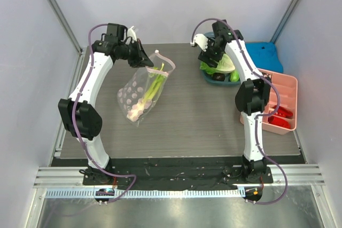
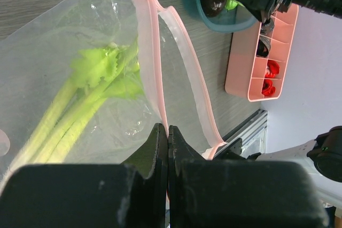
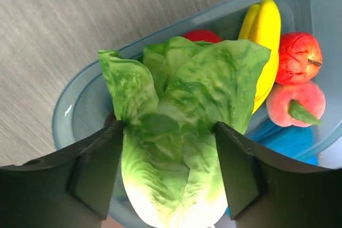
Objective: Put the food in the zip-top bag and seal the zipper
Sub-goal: Pick up the fake vegetable from the bin.
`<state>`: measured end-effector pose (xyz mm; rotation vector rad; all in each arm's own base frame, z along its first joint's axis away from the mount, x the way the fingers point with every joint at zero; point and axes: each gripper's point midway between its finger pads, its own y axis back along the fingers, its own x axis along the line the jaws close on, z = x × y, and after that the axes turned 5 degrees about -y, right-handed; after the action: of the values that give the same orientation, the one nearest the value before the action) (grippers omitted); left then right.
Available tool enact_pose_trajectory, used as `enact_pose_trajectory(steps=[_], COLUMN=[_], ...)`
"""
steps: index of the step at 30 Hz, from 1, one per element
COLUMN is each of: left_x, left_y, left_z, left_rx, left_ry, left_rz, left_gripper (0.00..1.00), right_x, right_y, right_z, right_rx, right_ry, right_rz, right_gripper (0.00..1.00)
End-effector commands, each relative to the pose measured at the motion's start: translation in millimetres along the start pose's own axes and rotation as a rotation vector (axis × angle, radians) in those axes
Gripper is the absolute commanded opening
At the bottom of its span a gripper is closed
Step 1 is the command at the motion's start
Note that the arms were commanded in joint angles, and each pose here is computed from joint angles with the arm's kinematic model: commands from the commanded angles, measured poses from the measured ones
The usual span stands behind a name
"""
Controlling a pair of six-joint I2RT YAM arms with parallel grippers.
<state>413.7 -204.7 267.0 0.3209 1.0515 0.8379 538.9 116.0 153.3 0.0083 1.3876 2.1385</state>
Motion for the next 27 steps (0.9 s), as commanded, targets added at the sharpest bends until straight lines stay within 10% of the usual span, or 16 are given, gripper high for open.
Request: enact_pose_trajectory(steps=[1, 16, 27], left_x=[-19.9, -18.4, -21.1], left_y=[19.4, 13.4, 16.8], left_z=[10.7, 7.7, 15.0], left_rx=[-0.064, -0.047, -0.092], left_ry=[-0.059, -0.029, -0.072], left_rz=[-0.058, -0.072, -0.071], left_gripper=[0.00, 0.00, 0.00], right_x=[-2.0, 8.5, -18.8], right_y=[12.8, -11.8, 4.6], right_z=[2.5, -29.9, 0.3], right_rx=[0.064, 0.275, 0.221], right_ry=[0.102, 0.189, 0.146], right_rz=[-0.033, -0.012, -0.205], right_gripper=[0.77, 0.87, 0.01])
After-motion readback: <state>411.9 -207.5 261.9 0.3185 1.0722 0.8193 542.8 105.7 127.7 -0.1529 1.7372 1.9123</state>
